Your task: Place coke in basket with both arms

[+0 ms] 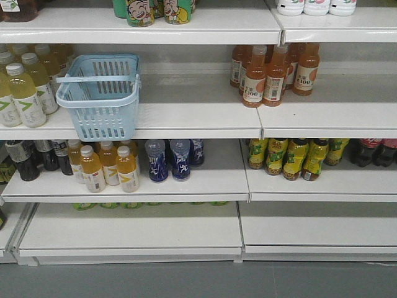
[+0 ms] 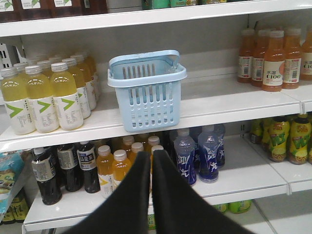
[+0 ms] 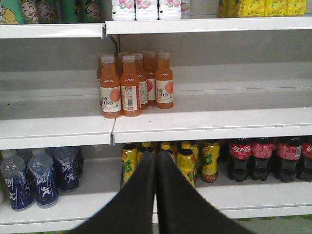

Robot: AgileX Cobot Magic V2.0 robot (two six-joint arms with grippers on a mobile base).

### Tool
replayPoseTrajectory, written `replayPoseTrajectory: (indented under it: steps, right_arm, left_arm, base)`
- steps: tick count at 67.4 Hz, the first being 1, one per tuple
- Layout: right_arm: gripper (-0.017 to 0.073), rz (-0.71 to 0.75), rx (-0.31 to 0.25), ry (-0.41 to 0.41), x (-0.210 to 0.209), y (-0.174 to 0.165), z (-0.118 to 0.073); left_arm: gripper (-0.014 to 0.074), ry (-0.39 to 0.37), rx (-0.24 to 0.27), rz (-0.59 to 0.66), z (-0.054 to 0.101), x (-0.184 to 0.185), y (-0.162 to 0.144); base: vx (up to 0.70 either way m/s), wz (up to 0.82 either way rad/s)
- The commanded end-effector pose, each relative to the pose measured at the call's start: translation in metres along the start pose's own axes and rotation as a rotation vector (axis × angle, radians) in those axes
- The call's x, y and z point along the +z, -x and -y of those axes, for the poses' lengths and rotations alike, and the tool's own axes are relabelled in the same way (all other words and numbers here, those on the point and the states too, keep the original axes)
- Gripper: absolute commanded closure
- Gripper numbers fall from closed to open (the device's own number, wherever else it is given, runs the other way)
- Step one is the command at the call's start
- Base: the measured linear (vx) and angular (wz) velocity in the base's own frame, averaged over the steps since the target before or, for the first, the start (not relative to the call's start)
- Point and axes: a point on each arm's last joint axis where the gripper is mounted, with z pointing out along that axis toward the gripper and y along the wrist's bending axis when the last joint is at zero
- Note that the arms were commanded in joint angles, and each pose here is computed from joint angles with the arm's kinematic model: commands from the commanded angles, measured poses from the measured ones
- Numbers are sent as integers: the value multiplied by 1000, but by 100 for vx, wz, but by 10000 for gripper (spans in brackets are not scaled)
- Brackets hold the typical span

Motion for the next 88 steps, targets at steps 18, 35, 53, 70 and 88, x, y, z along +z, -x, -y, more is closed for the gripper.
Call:
replayPoseTrajectory:
  steps: [18, 35, 53, 70, 88]
  right_arm:
    - [569, 76, -12, 0, -1, 5, 0]
    - [569, 75, -12, 0, -1, 4, 0]
    - [569, 75, -12, 0, -1, 4, 0]
    - [569, 75, -12, 0, -1, 4, 0]
    - [569, 75, -12, 0, -1, 4, 0]
  left_arm:
    - [600, -2, -7, 131, 0, -4, 19]
    - [600, -2, -7, 131, 0, -4, 19]
    - [600, -2, -7, 131, 0, -4, 19]
    - [600, -2, -7, 131, 0, -4, 19]
    - [600, -2, -7, 131, 0, -4, 19]
  base:
    - [9, -1]
    - [7, -1]
    - [6, 0]
    - [4, 0]
    - [4, 0]
